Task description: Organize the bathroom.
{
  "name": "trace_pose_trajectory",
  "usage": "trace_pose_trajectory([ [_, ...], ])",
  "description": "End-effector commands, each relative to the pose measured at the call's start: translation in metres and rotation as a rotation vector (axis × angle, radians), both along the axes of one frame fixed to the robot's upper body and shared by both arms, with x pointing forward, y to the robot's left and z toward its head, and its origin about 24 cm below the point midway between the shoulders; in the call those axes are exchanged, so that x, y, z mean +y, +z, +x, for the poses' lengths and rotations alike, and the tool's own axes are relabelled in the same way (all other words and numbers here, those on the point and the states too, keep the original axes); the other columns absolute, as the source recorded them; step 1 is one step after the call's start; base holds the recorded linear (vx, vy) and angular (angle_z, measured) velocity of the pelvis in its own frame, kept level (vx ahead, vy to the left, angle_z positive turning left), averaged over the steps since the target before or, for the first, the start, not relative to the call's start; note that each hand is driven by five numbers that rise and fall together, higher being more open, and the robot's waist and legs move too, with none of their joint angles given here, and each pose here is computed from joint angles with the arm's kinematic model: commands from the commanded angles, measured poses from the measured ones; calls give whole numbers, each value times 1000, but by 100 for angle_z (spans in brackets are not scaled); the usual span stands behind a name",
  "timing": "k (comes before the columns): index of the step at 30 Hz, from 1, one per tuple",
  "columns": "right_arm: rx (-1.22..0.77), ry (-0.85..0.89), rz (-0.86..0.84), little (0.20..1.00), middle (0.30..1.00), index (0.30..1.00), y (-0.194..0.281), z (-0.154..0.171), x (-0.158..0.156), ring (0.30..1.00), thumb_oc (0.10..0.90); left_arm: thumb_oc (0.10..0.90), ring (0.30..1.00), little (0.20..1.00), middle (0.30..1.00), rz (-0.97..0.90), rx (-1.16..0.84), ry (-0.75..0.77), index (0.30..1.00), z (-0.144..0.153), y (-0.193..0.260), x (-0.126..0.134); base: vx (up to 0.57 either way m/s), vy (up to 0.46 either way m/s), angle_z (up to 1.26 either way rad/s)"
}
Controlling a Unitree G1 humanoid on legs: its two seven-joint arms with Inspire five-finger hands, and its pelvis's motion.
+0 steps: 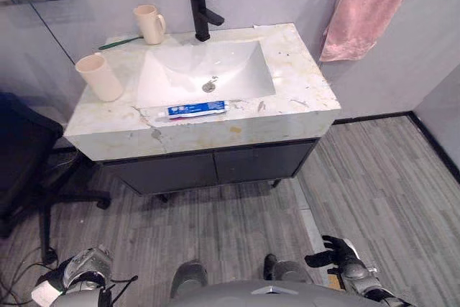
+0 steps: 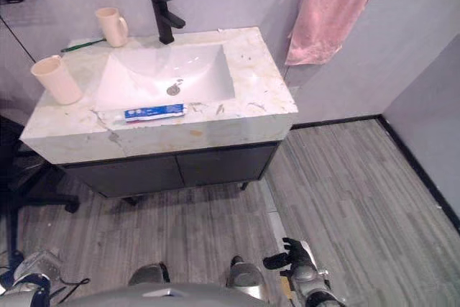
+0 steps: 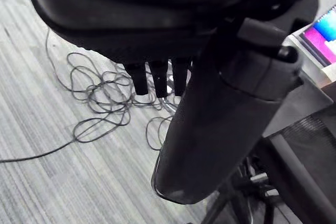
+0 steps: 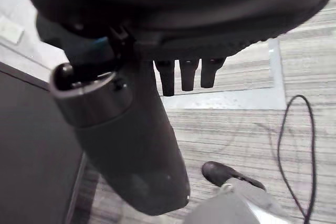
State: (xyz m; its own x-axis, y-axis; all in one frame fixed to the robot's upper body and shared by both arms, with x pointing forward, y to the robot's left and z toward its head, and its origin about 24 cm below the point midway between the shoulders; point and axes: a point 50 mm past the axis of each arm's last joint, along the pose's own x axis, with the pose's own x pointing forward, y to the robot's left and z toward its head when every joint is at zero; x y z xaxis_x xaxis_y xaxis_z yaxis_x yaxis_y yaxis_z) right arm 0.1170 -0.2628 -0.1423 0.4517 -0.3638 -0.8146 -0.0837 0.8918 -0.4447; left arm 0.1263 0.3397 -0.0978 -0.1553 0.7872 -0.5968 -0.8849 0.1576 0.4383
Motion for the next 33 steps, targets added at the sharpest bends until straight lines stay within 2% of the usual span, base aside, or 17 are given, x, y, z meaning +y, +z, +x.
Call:
trace_pose_trajectory([
  [1,-45,16,-33,900,900,900,8,10,-10,900,800,800,900,900,900,157,57,-57,900,0,23,31,49,239,21],
  [4,-55,56,-11,900,900,900,10,19,-4,900,800,800,900,900,900,145,85,-45,900,-10,19,30,25,99,-79],
  [9,-43,45,10,900,900,900,5,12,1,900,800,800,900,900,900,159,80,-123,900,-3,18,24,2,-77,-13],
  [13,-1,18,-2,900,900,900,2,-2,-5,900,800,800,900,900,900,177,35,-201,900,11,21,20,63,-64,32],
  [17,21,25,-4,900,900,900,1,-9,-6,900,800,800,900,900,900,290,-154,-366,900,45,46,15,34,-26,5],
  [19,17,23,0,900,900,900,0,-11,-4,900,800,800,900,900,900,449,-274,-486,900,73,90,21,4,-14,2],
  [21,16,25,5,900,900,900,0,-12,-2,900,800,800,900,900,900,532,-324,-483,900,79,111,24,-3,-17,2],
  [24,14,37,25,900,900,900,-3,-9,5,900,800,800,900,900,900,816,-465,-290,900,79,179,41,-28,-71,7],
  [27,11,41,46,900,900,900,-4,-5,12,900,800,800,900,900,900,1041,-578,-155,900,72,232,45,-3,-92,9],
  [29,11,43,53,900,900,900,-5,-4,15,900,800,800,900,900,900,1157,-634,-118,900,69,257,44,-1,-93,3],
  [30,12,44,58,900,900,900,-5,-3,17,900,800,800,900,900,900,1256,-698,-116,900,66,285,41,2,-89,5],
  [33,18,54,54,900,900,900,-5,-3,17,900,800,800,900,900,900,1372,-765,-181,900,63,314,35,-6,-50,15],
])
